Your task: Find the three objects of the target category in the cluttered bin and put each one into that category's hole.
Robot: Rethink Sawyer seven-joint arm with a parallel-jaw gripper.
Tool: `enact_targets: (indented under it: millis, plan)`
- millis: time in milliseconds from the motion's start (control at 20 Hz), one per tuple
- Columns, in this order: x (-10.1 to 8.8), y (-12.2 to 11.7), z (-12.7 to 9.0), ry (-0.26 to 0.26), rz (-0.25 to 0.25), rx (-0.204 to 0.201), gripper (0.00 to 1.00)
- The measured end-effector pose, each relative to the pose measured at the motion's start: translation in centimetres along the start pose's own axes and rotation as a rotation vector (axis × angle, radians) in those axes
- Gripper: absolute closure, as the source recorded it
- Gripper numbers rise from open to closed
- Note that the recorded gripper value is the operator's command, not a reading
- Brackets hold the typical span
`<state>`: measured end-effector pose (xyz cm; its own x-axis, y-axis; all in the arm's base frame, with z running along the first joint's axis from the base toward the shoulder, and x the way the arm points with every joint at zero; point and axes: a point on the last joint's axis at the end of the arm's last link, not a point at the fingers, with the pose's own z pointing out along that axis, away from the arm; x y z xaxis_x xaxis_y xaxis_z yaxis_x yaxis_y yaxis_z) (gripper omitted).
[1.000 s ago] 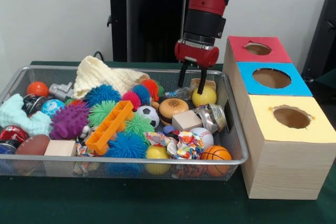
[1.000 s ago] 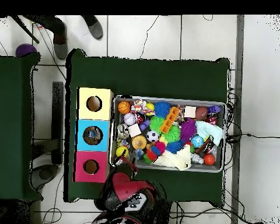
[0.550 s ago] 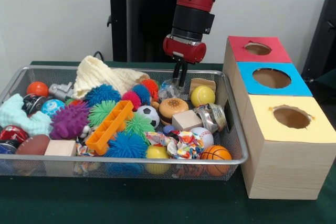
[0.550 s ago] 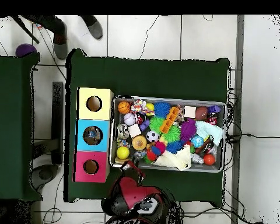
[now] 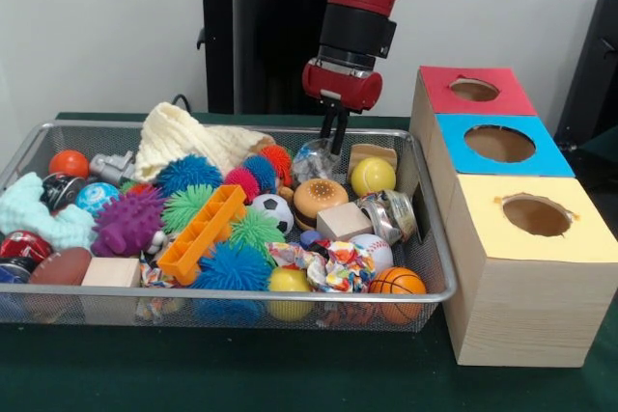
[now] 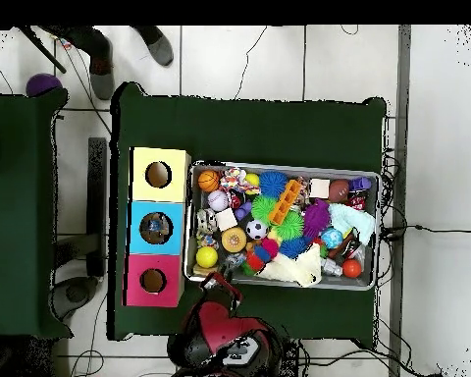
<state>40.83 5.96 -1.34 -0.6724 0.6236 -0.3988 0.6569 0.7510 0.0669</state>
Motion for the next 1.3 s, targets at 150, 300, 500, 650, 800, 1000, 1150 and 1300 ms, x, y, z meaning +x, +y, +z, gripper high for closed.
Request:
enact_targets:
  millis: [150,300,500,650,800,1000,1150,1300]
  plan:
    - [0.0,0.0,0.0,-0.001,-0.001,0.001,1.0]
    - [-0.1,-0.1,-0.2,-0.003,0.0,0.001,1.0]
    - [-0.1,0.0,-0.6,-0.007,-0.004,-0.001,1.0]
    - [-0.3,-0.1,-1.1,-0.011,-0.004,-0.003,1.0]
    - [-0.8,-0.2,-1.8,-0.009,-0.008,-0.006,1.0]
    - [-1.8,-0.1,-2.8,0.033,0.001,0.022,1.0]
    - [-2.3,0.5,-3.7,0.091,0.015,0.063,1.0]
    - [-2.5,1.3,-4.6,0.15,0.023,0.101,1.0]
